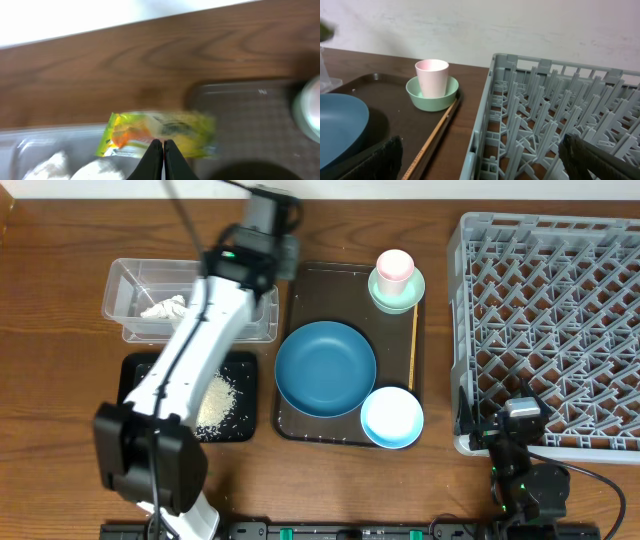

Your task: Sort waste into correct bins and load items into the dishwasher rack

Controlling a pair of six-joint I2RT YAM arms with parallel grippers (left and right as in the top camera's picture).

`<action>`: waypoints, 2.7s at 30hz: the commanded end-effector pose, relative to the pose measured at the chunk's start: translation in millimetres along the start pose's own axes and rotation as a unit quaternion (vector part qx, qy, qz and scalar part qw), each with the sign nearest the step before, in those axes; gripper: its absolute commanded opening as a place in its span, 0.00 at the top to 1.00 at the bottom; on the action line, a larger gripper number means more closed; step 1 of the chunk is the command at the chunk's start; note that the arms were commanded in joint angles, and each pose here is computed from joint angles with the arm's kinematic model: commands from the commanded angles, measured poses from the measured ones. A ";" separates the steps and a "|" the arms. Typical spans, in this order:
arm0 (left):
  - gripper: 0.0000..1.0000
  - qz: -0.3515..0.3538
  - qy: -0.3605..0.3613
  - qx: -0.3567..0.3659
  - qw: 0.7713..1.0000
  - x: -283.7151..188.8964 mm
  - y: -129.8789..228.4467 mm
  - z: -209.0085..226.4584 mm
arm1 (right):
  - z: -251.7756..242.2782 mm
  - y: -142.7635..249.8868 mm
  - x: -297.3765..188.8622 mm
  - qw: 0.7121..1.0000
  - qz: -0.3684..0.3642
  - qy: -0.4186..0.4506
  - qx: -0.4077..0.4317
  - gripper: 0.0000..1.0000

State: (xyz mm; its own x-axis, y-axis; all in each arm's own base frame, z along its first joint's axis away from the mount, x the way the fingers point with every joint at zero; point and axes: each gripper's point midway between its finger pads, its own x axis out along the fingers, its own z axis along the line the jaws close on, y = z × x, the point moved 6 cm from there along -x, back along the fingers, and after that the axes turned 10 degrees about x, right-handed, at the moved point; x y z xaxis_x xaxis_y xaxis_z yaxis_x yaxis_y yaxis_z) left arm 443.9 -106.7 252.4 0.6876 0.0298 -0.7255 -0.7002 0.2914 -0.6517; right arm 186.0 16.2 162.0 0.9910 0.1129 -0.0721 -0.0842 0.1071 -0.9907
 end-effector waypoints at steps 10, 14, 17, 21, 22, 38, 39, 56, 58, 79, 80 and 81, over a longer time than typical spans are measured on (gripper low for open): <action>0.93 0.059 -0.047 -0.142 0.987 9.8 30.4 68.3 | -3.4 0.3 -0.2 1.000 0.000 0.010 -0.006 0.01; 0.73 0.057 -0.047 -0.143 0.987 9.9 29.8 69.1 | -3.4 0.3 -0.2 1.000 0.000 0.010 -0.006 0.01; 0.47 0.055 -0.045 -0.143 0.987 9.5 29.0 68.6 | -3.4 0.3 -0.2 1.000 0.000 0.010 -0.006 0.01; 0.41 0.047 -0.013 -0.163 0.985 1.9 25.4 62.8 | -3.4 0.3 -0.2 1.000 0.000 0.010 -0.006 0.01; 0.41 0.043 -0.006 -0.170 0.985 -2.7 23.8 62.0 | -3.4 0.3 -0.2 1.000 0.000 0.010 -0.006 0.01; 0.39 0.091 -0.020 -0.261 0.961 -159.7 75.4 73.9 | -3.4 0.3 -0.2 1.000 0.000 0.010 -0.006 0.01; 0.39 0.099 -0.030 -0.275 0.956 -167.6 82.2 76.2 | -3.4 0.3 -0.2 1.000 0.000 0.010 -0.006 0.01; 0.16 0.089 -0.157 -0.399 0.899 -261.5 147.4 101.6 | -3.4 0.3 -0.2 1.000 0.000 0.010 -0.006 0.01; 0.12 0.072 -0.178 -0.434 0.880 -270.8 153.2 109.1 | -3.4 0.3 -0.2 1.000 0.000 0.010 -0.006 0.01; 0.07 0.173 -0.275 -0.617 0.717 -232.8 198.9 191.7 | 7.1 -18.2 -1.4 0.998 -0.048 -0.033 0.008 0.01; 0.07 0.187 -0.279 -0.621 0.708 -229.3 203.1 195.1 | 16.9 -25.3 -3.3 0.994 -0.063 -0.077 0.035 0.01; 0.07 0.198 -0.282 -0.623 0.702 -226.6 206.5 197.4 | 28.7 -33.2 -6.9 0.986 -0.075 -0.132 0.067 0.01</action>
State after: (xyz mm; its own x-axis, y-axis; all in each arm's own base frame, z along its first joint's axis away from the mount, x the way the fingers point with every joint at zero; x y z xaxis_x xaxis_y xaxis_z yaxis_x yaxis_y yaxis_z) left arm 181.9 129.3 333.8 0.1523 0.3844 -0.9105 -0.2705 -0.8699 -0.4125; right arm 185.4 21.9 186.8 0.9844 0.1647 0.0615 0.0377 0.1442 -0.9888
